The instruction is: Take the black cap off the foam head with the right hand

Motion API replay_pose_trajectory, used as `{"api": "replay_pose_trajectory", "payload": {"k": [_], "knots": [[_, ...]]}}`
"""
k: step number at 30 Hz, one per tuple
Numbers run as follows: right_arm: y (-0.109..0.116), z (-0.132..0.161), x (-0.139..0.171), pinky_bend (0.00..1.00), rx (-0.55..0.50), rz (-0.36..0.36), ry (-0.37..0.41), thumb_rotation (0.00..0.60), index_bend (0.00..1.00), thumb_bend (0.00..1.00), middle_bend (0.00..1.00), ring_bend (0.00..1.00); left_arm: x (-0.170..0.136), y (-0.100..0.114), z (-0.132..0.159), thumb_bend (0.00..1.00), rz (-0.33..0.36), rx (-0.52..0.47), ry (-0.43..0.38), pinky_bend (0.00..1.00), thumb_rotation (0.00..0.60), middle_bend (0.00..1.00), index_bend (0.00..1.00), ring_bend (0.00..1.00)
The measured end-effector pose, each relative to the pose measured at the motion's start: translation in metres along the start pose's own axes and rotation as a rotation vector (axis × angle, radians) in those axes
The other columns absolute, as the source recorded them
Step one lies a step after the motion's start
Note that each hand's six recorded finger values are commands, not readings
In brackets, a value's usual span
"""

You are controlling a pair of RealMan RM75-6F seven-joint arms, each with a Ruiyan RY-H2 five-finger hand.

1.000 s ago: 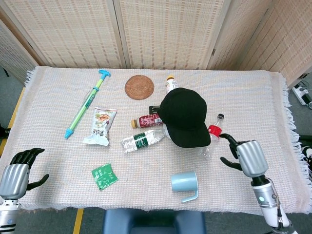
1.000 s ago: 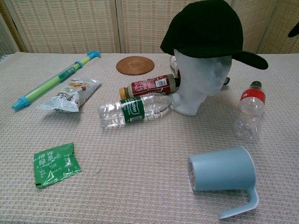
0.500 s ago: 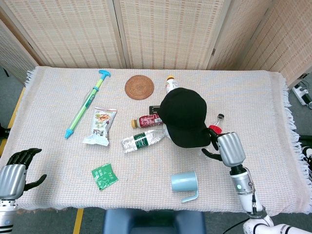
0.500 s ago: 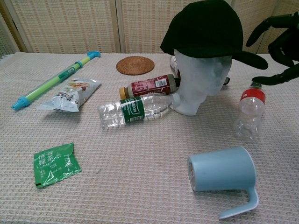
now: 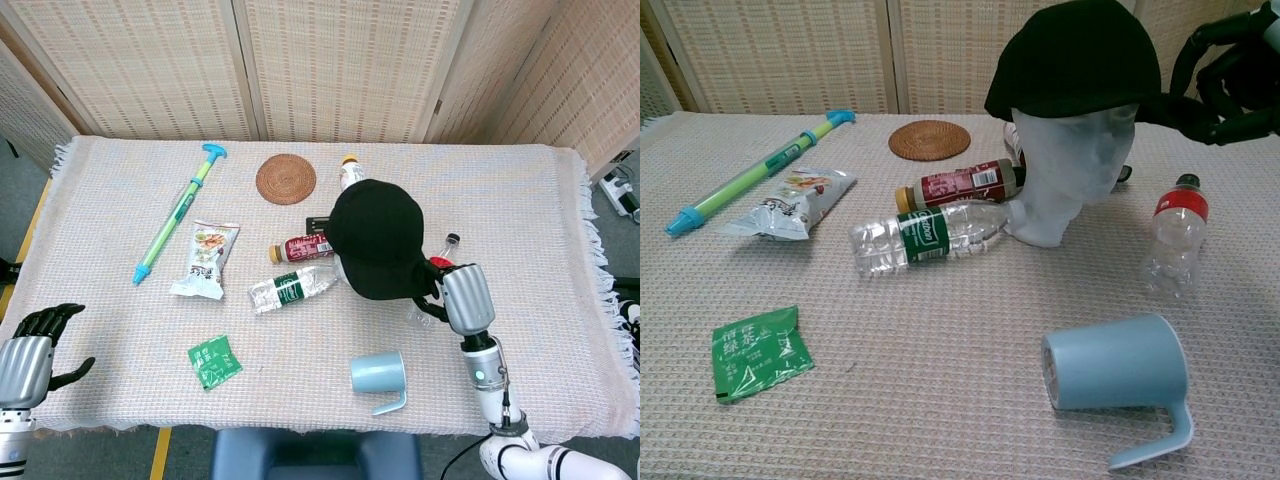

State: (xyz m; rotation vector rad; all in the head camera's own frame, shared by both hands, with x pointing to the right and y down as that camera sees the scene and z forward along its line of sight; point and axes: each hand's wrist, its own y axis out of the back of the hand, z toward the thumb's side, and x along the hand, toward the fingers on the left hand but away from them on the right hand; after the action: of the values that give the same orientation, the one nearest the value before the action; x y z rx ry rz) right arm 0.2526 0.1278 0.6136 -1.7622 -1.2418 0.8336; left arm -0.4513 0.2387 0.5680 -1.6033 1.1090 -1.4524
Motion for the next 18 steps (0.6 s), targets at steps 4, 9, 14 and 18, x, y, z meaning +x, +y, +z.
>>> {"api": "replay_pose_trajectory", "payload": {"k": [4,9,14,18], "knots": [[0.002,-0.001,-0.006,1.0,-0.021,-0.043,-0.008,0.6,0.85,0.54,0.91,0.92,0.001,0.0,0.0,0.22,0.002,-0.001,-0.002,0.24,0.6,0.27,0.25,0.23],[0.007,-0.002,-0.02,1.0,-0.025,-0.094,-0.02,0.6,0.87,0.56,0.92,0.93,0.002,0.0,0.001,0.22,0.001,-0.002,-0.003,0.24,0.6,0.27,0.25,0.23],[0.011,-0.002,-0.034,1.0,-0.026,-0.133,-0.027,0.6,0.87,0.57,0.92,0.93,0.003,-0.001,0.001,0.22,0.0,-0.003,-0.006,0.24,0.6,0.27,0.25,0.23],[0.014,-0.001,-0.044,1.0,-0.027,-0.154,-0.028,0.6,0.88,0.58,0.93,0.93,0.003,0.0,0.002,0.22,0.003,-0.004,-0.009,0.24,0.6,0.27,0.25,0.23]]}}
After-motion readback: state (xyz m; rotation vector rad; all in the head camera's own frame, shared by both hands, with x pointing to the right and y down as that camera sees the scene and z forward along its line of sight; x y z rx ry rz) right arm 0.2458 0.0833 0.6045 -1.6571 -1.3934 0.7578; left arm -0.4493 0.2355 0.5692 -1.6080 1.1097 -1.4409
